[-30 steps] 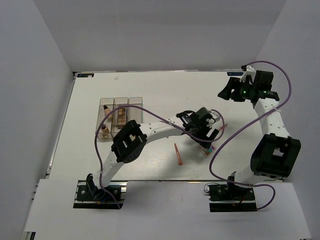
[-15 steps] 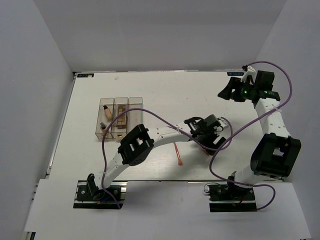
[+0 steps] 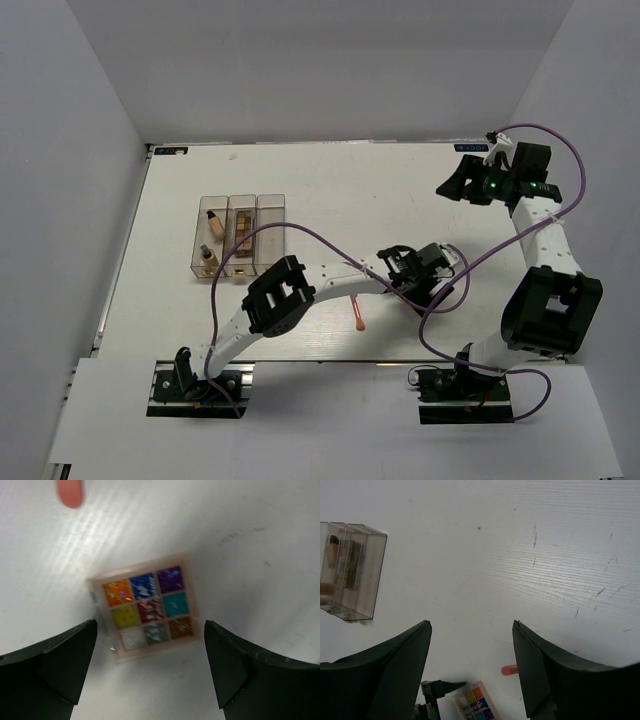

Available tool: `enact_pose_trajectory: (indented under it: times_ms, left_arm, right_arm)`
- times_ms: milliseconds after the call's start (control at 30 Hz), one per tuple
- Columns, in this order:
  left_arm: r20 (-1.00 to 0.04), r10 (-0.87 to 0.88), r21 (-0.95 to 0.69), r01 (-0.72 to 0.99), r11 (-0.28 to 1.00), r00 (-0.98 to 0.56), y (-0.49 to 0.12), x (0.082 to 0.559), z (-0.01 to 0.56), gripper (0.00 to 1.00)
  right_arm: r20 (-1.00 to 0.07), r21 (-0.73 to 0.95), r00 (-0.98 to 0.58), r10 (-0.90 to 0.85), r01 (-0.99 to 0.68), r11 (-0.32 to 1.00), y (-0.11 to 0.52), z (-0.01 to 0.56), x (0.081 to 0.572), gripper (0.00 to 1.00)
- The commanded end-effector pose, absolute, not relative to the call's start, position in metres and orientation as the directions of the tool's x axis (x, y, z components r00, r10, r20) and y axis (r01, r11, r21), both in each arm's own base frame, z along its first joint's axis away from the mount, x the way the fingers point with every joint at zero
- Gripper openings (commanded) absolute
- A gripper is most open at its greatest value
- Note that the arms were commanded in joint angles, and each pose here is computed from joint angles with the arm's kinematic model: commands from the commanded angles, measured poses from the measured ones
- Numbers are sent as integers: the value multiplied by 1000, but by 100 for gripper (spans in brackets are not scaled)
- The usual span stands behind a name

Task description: Organize the makeup

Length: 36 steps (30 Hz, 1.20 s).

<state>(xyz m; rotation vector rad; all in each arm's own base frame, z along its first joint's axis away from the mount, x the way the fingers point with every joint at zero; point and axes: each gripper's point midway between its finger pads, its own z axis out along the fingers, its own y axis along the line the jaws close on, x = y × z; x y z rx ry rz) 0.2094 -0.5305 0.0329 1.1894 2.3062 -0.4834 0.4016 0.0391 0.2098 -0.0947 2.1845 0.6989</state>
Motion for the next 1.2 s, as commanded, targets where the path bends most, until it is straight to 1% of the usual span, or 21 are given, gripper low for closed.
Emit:
enact_pose_trajectory:
  times_ms: [0, 233, 333, 433, 467, 567, 600, 633, 733, 767, 833, 867, 933, 967, 1000, 1033, 1167]
  left_arm:
    - [-539, 683, -25, 819, 573, -494, -522, 207, 16, 98]
    - [-514, 685, 16, 792, 611, -517, -518, 202, 3, 97]
    - [-522, 677, 37, 779, 626, -519, -516, 206, 7, 92]
    - [-529, 668, 51, 766, 641, -523, -512, 209, 14, 72]
    - [-534, 662, 51, 762, 646, -526, -511, 209, 18, 53]
    - [-562, 628, 28, 747, 664, -538, -509, 208, 38, 28]
    - [-569, 604, 12, 730, 684, -557, -506, 212, 44, 13]
    - [-584, 579, -11, 719, 695, -569, -500, 214, 60, 9]
    - [-635, 505, -26, 670, 742, -584, -486, 230, 89, 8]
    - [-665, 468, -22, 641, 767, -582, -473, 240, 110, 8]
    - [-686, 415, -30, 593, 804, -598, -456, 251, 129, 8]
    - [-709, 370, -32, 552, 833, -600, -437, 262, 147, 8]
    - [-733, 305, -44, 491, 870, -608, -416, 274, 164, 7]
    - [-740, 277, -32, 444, 896, -613, -397, 286, 165, 7]
    - [-769, 223, -60, 416, 907, -599, -385, 290, 189, 7]
    - [-780, 197, -64, 388, 919, -594, -373, 295, 197, 8]
    - [-801, 115, -31, 233, 972, -588, -307, 319, 213, 7]
  right_arm:
    - [-728, 475, -662, 178, -300, 827, 41, 213, 399, 72]
    - [-733, 475, -655, 184, -299, 828, 38, 215, 396, 72]
    - [-732, 478, -656, 186, -300, 825, 38, 215, 395, 72]
    - [-727, 487, -658, 195, -295, 822, 38, 215, 394, 71]
    - [-728, 487, -657, 195, -296, 821, 38, 215, 393, 71]
    - [-729, 489, -658, 190, -306, 817, 40, 214, 391, 68]
    - [-728, 491, -659, 189, -310, 814, 41, 214, 389, 66]
    - [-732, 486, -657, 181, -317, 814, 41, 213, 388, 63]
    - [-738, 479, -651, 175, -323, 816, 41, 212, 386, 62]
    - [-744, 472, -647, 168, -332, 817, 41, 211, 385, 62]
    - [-750, 466, -641, 165, -334, 819, 41, 210, 382, 61]
    - [-756, 462, -635, 163, -340, 819, 41, 211, 383, 60]
    - [-753, 466, -638, 161, -344, 815, 43, 208, 382, 59]
    - [-751, 469, -640, 161, -345, 813, 43, 207, 382, 58]
    - [-748, 474, -645, 158, -353, 807, 46, 206, 380, 58]
    - [-748, 473, -644, 157, -354, 807, 45, 205, 380, 58]
    - [-743, 480, -653, 144, -371, 795, 49, 200, 377, 56]
